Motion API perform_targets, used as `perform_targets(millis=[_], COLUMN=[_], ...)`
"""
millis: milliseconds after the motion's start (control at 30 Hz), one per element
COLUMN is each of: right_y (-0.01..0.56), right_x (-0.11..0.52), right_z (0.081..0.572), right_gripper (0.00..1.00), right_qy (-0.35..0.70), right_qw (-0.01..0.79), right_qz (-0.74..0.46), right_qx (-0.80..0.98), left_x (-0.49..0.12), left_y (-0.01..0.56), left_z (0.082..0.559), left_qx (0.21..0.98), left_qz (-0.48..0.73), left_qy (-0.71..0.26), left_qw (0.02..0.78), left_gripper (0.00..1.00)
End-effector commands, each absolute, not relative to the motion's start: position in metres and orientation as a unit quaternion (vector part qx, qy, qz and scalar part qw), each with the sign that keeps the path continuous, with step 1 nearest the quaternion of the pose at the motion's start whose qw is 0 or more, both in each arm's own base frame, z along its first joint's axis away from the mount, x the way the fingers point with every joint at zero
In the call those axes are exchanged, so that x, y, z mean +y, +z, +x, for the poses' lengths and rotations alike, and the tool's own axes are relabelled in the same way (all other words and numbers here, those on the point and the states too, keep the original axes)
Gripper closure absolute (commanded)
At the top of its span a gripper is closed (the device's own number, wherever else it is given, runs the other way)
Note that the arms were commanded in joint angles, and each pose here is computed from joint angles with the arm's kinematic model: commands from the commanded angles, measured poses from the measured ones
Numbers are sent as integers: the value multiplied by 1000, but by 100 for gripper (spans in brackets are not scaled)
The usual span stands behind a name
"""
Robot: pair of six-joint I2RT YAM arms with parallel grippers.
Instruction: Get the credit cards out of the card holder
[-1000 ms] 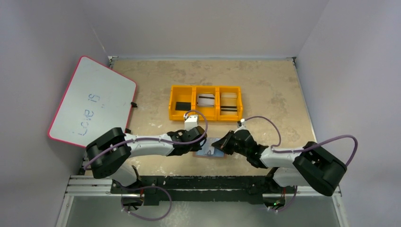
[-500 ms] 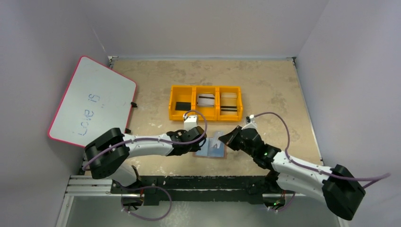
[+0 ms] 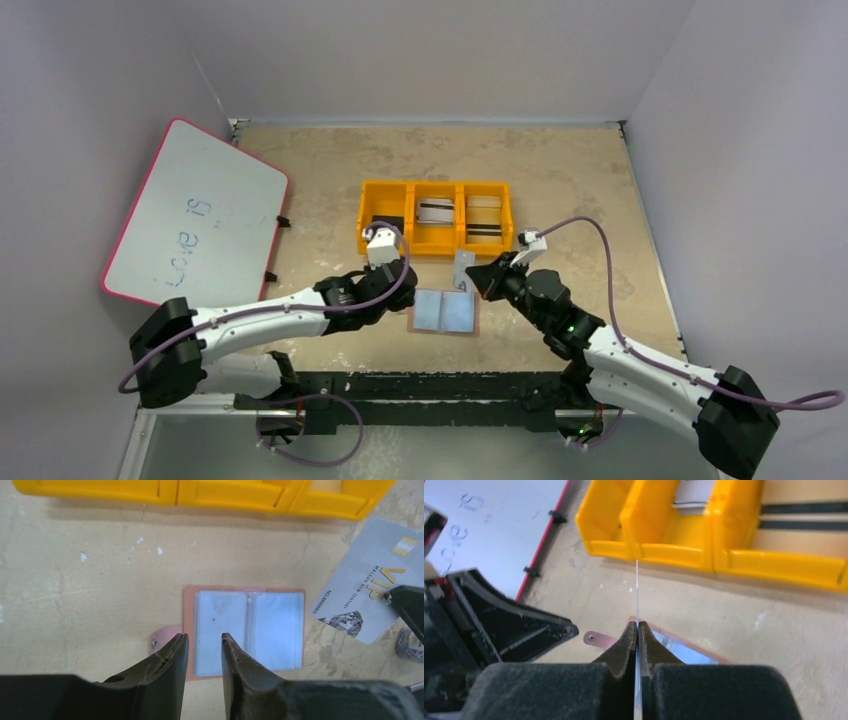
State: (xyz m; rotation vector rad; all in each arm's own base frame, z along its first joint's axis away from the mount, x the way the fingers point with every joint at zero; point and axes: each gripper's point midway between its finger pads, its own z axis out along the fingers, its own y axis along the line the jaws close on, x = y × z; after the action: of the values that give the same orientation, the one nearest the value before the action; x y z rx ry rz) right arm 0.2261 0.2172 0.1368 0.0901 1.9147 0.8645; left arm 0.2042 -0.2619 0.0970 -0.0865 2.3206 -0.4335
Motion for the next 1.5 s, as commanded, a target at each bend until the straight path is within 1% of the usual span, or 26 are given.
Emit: perform_targets(millis=[0,100,200,267,333,400,533,700,767,867,933,1100,1167,1200,1300,1367,1467], right_y=[211,224,228,225,223,218,216,221,213,207,210,220,210,216,202,203,198], right_x=[236,246,259,265,275,278,268,265,272,276,281,287,287,291,293,287,291], right_z=[230,223,216,216,211,214,231,248,255,279,297,334,346,353,368,379,385], right_gripper=[100,100,100,100,100,100,100,100,100,100,100,100,100,100,100,100,100], right_qy=[383,379,353,311,270,224,158,102,77,20,20,3,-20,-24,-16,-19,-13], right_qw=[606,627,640,646,648,643,642,664,647,617,607,608,597,599,574,568,556], right_qz=[-95,-169,-254,-287,-318,-339,-325,-327,-361,-393,-402,-419,-433,-437,-463,-458,-490], right_qx=[691,659,634,636,637,649,676,664,667,682,685,675,675,671,676,683,671], left_x=[-233,-211,-188,-174,-163,-154,-127,-95,-87,-69,-58,-36,-34,-35,-34,-32,-32], left_y=[131,140,140,142,145,148,151,165,182,204,210,213,212,212,213,213,210], left_z=[218,221,222,224,224,225,233,245,246,245,243,235,233,233,235,234,233], left_qx=[882,874,876,874,873,872,875,871,866,848,837,819,816,817,815,816,818], left_qz=[-67,-79,-89,-96,-96,-99,-115,-151,-163,-173,-176,-196,-202,-202,-200,-197,-199], left_qy=[-141,-107,-62,-34,-15,-2,23,36,44,73,92,123,121,117,126,139,137], left_qw=[444,467,471,474,477,479,469,466,471,496,510,525,527,528,529,525,521], left_gripper=[66,55,50,48,40,36,36,35,35,35,29,25,24,24,23,23,23])
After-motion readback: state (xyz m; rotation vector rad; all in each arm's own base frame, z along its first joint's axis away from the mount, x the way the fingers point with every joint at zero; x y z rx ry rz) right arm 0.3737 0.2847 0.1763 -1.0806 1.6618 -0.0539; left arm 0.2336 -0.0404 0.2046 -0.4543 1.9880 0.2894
